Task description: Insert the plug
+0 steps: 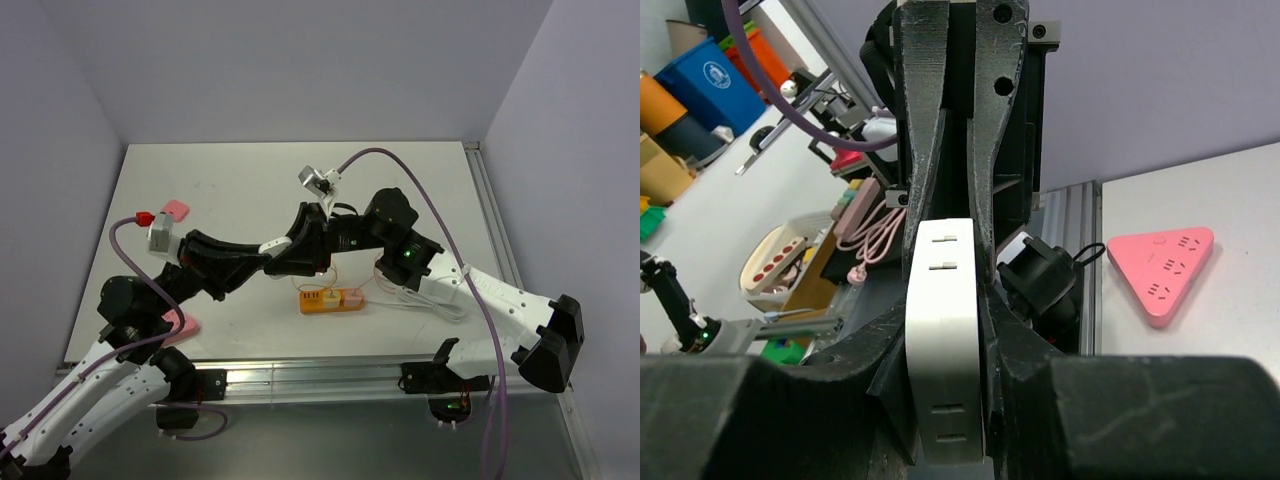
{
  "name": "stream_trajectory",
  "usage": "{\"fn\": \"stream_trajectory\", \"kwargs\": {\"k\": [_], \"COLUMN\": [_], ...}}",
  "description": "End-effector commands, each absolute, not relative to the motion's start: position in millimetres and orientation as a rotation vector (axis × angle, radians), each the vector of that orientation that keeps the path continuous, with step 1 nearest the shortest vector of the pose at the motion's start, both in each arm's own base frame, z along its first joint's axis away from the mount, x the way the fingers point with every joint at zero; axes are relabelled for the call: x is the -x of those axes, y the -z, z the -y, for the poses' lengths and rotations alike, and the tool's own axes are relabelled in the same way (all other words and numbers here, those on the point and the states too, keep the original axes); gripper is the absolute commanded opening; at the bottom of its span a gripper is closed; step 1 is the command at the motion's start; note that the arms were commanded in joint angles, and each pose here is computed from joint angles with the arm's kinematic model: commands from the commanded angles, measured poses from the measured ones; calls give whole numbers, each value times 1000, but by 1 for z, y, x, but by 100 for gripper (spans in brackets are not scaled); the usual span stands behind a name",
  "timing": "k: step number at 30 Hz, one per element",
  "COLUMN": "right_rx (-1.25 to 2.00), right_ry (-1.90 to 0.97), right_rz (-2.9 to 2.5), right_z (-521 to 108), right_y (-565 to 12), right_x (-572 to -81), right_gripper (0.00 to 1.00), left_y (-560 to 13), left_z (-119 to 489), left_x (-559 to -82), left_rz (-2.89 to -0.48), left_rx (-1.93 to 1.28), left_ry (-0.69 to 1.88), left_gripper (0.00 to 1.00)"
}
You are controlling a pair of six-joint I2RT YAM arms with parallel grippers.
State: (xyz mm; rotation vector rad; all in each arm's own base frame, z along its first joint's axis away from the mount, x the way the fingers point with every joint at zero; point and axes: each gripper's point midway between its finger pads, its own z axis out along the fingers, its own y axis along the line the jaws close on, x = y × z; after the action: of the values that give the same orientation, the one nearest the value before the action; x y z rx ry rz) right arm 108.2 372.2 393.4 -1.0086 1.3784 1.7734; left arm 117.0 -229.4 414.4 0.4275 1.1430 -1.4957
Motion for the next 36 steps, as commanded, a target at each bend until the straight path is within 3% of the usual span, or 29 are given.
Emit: {"fn": "stream_trajectory", "kwargs": {"k": [1, 3, 5, 8, 9, 11, 12, 14, 15, 18, 19, 23, 36], "right_rx": [1000, 987, 985, 972, 962, 961, 962, 960, 958, 928, 933, 920, 956], "right_ry": [-1787, -1779, -1766, -1739, -1729, -1711, -1706, -1682, -1672, -1590, -1559, -1451, -1400], "right_rz": [-1249, -1257, -1291, -1343, -1359, -1405, -1423, -1471, -1501, -1618, -1642, -1816, -1901], "right_z": [-373, -374, -376, -379, -380, -383, -385, -388, -392, -399, -401, -411, -429], "right_y": [-430, -431, -425, -412, -409, -399, -394, -385, -379, -358, -352, -324, -280], "right_x": [-102, -105, -107, -114, -116, -120, -122, -128, -131, -148, -153, -173, -186], "right_gripper": [22, 1, 0, 0, 0, 0, 0, 0, 0, 0, 0, 0, 0], "left_y": [-416, -415, -406, -403, -410, -413, -412, -411, -407, -402, -373, -326, -200], "left_z": [228, 229, 231, 222, 214, 203, 196, 179, 171, 127, 100, 61, 43], "left_x": [-115, -115, -122, -139, -145, -152, -155, -171, -175, -199, -211, -216, -225], "left_rz": [-1113, -1125, -1192, -1267, -1260, -1265, -1290, -1323, -1368, -1431, -1519, -1696, -2129], "left_rx": [-433, -440, -421, -330, -278, -220, -190, -81, -35, 251, 395, 667, 813], "left_ry": [1497, 1496, 1467, 1378, 1337, 1270, 1236, 1133, 1087, 903, 732, 450, 16], "left_gripper": [0, 0, 1, 40, 59, 71, 83, 86, 99, 99, 100, 98, 99]}}
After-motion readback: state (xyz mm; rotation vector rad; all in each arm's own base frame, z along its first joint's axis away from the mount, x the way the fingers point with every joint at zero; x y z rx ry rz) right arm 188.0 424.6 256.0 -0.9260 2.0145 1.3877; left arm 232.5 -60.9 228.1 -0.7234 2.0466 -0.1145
